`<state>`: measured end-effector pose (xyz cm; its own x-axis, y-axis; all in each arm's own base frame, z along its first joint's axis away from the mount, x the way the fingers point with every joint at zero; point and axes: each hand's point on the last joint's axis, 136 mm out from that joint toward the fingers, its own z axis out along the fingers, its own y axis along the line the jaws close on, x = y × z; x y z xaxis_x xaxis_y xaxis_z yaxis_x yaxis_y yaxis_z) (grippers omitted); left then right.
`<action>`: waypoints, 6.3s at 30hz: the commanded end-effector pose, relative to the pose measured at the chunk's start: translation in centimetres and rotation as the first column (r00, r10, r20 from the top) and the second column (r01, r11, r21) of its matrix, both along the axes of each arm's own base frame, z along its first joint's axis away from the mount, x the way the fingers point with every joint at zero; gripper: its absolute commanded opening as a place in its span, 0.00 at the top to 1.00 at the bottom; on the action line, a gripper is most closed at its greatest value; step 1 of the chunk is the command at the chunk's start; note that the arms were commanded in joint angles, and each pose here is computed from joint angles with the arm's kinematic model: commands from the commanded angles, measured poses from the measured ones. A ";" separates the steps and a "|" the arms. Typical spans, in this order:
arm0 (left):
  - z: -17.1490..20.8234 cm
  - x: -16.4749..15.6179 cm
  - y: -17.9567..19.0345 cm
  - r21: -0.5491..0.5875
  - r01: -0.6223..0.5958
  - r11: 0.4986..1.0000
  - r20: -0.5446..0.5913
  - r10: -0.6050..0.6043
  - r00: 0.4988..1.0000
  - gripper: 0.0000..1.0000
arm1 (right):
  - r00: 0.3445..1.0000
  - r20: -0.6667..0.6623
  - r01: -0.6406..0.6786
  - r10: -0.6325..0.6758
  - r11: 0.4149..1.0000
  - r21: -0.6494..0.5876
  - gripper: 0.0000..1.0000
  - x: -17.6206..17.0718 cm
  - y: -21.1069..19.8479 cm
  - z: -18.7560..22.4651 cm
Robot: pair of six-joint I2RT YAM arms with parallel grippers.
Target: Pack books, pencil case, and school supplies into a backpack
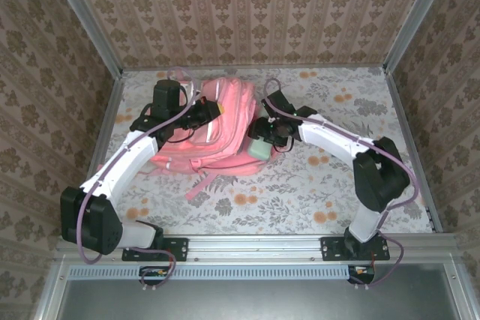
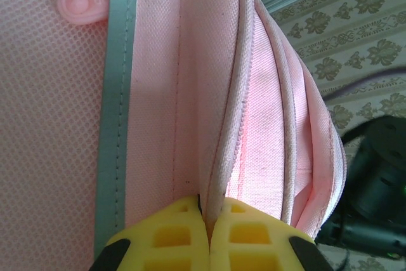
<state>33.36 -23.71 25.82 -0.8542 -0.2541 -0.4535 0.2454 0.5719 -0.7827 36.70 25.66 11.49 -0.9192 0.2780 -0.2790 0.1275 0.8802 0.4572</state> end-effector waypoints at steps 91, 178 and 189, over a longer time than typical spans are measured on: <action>-1.7 -2.6 -10.5 0.205 0.216 0.954 0.063 -0.234 0.970 1.00 | 0.898 -0.154 0.391 -0.411 0.909 -0.147 0.00 -0.2 -24.9 -9.5; 3.1 0.2 -6.4 -0.055 0.060 0.997 0.148 -0.051 0.988 1.00 | 0.989 0.091 0.127 -0.120 0.989 -0.078 0.32 -6.4 -13.3 3.3; 5.0 0.4 -5.2 -0.096 0.031 0.995 0.164 -0.015 0.986 1.00 | 0.934 0.289 -0.219 0.210 0.976 -0.003 0.32 -5.8 -1.7 4.9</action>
<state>33.08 -29.61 24.80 -0.8632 -0.2010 -0.4630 0.2824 0.5680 -0.7730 29.76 21.03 14.93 -0.8754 0.1549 -0.4578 -0.0768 0.8906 0.4482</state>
